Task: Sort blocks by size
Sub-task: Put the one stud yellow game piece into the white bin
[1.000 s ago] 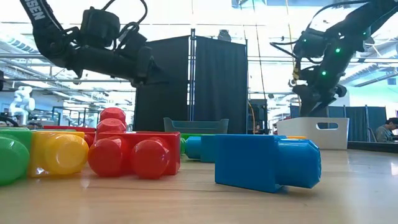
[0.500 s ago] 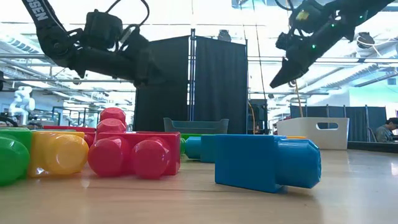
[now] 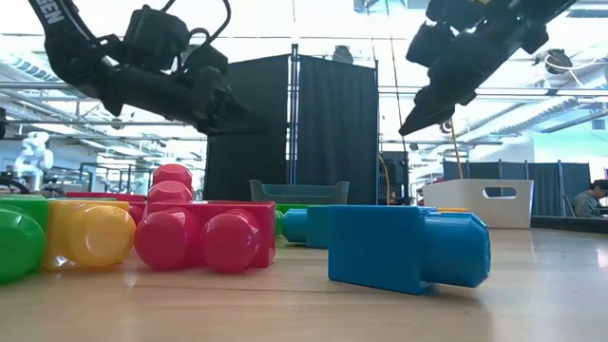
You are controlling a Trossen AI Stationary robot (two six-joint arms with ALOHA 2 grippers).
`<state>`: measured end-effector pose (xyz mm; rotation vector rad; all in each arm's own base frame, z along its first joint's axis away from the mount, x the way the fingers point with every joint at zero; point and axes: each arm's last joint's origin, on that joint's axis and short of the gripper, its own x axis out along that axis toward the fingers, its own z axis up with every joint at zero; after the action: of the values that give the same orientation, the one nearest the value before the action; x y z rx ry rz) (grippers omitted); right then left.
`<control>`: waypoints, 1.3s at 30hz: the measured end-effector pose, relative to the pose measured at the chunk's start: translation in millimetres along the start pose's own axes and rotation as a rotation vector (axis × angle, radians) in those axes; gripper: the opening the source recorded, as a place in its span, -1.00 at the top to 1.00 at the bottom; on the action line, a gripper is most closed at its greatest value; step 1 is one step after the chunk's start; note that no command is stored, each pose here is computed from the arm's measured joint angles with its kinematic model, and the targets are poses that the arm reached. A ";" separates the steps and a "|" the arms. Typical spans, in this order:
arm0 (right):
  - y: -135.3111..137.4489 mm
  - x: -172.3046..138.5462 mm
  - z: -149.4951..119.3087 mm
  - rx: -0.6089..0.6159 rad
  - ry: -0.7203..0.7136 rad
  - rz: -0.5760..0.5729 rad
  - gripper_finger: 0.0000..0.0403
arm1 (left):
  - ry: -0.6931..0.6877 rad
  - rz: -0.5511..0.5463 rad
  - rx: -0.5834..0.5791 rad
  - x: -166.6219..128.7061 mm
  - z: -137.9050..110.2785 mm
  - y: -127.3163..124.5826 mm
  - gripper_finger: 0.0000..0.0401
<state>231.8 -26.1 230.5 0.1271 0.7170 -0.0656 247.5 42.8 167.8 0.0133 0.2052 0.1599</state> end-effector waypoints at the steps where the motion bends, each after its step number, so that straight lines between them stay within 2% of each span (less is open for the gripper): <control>1: 5.5 3.2 -0.2 0.002 0.003 0.018 -0.12 | 0.000 -0.014 0.003 0.0 0.1 -3.7 0.57; 9: 47.6 34.4 -10.4 0.014 0.074 0.139 -0.12 | -0.023 -0.071 0.012 -0.8 2.4 -21.2 0.57; 15: 77.7 59.7 -23.9 0.064 0.129 0.207 -0.12 | -0.001 -0.090 -0.078 -1.3 0.7 -27.0 0.57; 20: 97.3 67.0 -30.7 0.044 0.162 0.241 -0.16 | 0.012 -0.101 -0.052 -2.3 -0.7 -35.6 0.57; 25: 110.2 67.7 -26.7 0.052 0.155 0.260 -0.39 | 0.005 -0.047 -0.006 -3.4 -0.3 -41.6 0.57; 32: 118.3 77.9 -37.3 0.018 0.165 0.156 -0.80 | 0.006 0.013 -0.005 -3.4 -0.5 -39.9 0.57; 36: 122.8 83.1 -40.7 0.004 0.156 0.146 -0.86 | 0.009 0.024 -0.006 -3.4 -0.8 -39.5 0.57; 39: 127.2 91.4 -50.3 -0.012 0.203 0.141 -0.86 | 0.008 0.024 -0.005 -3.4 -0.7 -39.5 0.57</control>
<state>281.0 105.4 144.6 0.1745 0.9087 0.0879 250.2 3.2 166.6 0.0102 0.2131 0.1839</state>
